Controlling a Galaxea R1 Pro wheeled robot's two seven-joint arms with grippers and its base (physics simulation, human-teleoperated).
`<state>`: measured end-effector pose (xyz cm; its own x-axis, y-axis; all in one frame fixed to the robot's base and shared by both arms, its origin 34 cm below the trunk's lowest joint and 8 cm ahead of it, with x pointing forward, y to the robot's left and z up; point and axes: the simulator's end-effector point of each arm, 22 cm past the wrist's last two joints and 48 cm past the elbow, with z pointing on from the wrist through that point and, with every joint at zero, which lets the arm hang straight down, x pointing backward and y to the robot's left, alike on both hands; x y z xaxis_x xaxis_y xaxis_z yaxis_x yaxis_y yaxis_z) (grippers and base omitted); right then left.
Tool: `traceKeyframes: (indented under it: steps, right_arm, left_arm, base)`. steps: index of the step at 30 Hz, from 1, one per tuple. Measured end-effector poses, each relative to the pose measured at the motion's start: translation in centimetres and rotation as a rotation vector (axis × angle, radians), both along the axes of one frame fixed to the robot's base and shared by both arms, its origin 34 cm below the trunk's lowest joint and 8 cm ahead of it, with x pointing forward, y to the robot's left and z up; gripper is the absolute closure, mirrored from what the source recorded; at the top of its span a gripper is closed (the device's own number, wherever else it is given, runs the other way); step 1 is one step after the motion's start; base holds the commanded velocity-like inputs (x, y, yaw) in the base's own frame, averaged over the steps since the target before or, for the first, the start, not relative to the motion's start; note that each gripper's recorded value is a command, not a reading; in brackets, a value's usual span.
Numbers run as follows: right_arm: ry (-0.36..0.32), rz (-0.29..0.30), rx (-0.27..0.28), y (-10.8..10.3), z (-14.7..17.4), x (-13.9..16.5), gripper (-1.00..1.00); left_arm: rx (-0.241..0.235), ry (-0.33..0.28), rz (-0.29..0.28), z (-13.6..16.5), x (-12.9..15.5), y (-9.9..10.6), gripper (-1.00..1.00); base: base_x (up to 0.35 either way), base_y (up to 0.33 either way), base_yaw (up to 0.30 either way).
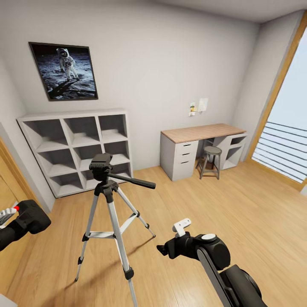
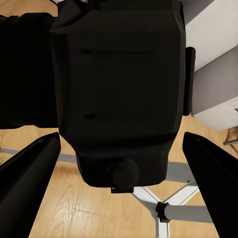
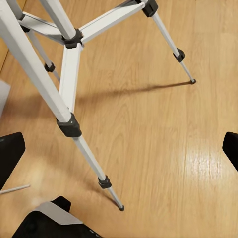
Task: Attach the digital camera to the camera tripod in the bedroom.
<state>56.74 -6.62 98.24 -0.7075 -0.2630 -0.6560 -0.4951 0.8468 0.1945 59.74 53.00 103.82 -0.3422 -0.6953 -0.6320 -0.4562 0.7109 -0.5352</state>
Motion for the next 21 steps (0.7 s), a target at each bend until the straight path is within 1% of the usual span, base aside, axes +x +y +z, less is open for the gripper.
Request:
traceKeyframes:
  steps: [10, 16, 21]
  right_arm:
    - [0.0, 0.0, -0.001, 0.0, -0.01, -0.01, -1.0]
    - [0.0, 0.002, -0.001, 0.05, -0.01, -0.03, -1.0]
    - [0.0, 0.002, -0.001, 0.07, -0.03, -0.05, -1.0]
  left_arm:
    - [0.001, 0.007, -0.004, -0.29, -0.22, -0.11, 1.0]
    - [0.002, 0.01, -0.006, -0.36, -0.22, -0.17, 1.0]
    - [0.002, 0.011, -0.005, -0.43, -0.25, -0.15, 1.0]
  base:
    - [0.083, 0.193, -0.005]
    - [0.027, 0.064, -0.001]
    - [0.006, 0.015, -0.134]
